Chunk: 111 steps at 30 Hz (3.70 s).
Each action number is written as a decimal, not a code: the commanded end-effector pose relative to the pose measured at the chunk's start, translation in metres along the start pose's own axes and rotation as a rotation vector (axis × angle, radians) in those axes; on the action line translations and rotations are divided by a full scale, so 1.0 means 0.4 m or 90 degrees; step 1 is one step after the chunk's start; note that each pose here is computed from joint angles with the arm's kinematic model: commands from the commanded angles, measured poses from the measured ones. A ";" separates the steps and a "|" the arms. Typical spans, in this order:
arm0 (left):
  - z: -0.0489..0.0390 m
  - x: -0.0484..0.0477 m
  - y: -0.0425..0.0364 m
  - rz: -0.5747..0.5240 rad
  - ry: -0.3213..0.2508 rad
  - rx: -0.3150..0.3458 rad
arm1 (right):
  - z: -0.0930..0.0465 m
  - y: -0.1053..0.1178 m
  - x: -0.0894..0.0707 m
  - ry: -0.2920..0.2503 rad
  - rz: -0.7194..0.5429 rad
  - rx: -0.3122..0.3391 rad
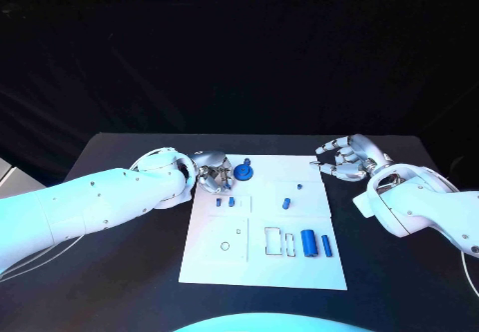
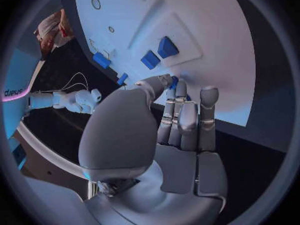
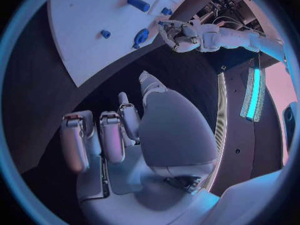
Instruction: Assemble the parts on the task board
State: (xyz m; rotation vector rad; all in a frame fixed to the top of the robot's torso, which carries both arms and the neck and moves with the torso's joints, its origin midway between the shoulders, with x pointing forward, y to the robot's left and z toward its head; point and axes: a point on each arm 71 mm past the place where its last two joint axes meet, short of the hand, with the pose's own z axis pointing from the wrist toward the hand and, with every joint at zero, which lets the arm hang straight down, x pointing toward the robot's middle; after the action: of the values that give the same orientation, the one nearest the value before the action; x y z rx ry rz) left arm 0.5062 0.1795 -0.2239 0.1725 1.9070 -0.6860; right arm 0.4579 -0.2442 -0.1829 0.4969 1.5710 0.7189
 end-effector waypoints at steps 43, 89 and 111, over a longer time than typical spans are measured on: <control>0.004 0.018 0.003 -0.018 0.002 0.006 | -0.001 0.003 0.001 0.001 -0.004 -0.010; -0.061 -0.042 0.133 -0.144 -0.055 -0.077 | 0.016 -0.007 0.025 0.093 -0.148 -0.044; -0.137 -0.101 0.131 -0.788 -0.189 0.125 | 0.051 0.025 0.156 0.165 -0.446 -0.130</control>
State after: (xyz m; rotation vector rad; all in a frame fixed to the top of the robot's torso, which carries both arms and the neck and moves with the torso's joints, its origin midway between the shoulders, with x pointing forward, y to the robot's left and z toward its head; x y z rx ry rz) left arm 0.5029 0.2615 -0.1984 -0.9234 1.5918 -1.4489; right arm 0.4690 -0.1925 -0.2175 -0.2107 1.7276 0.4846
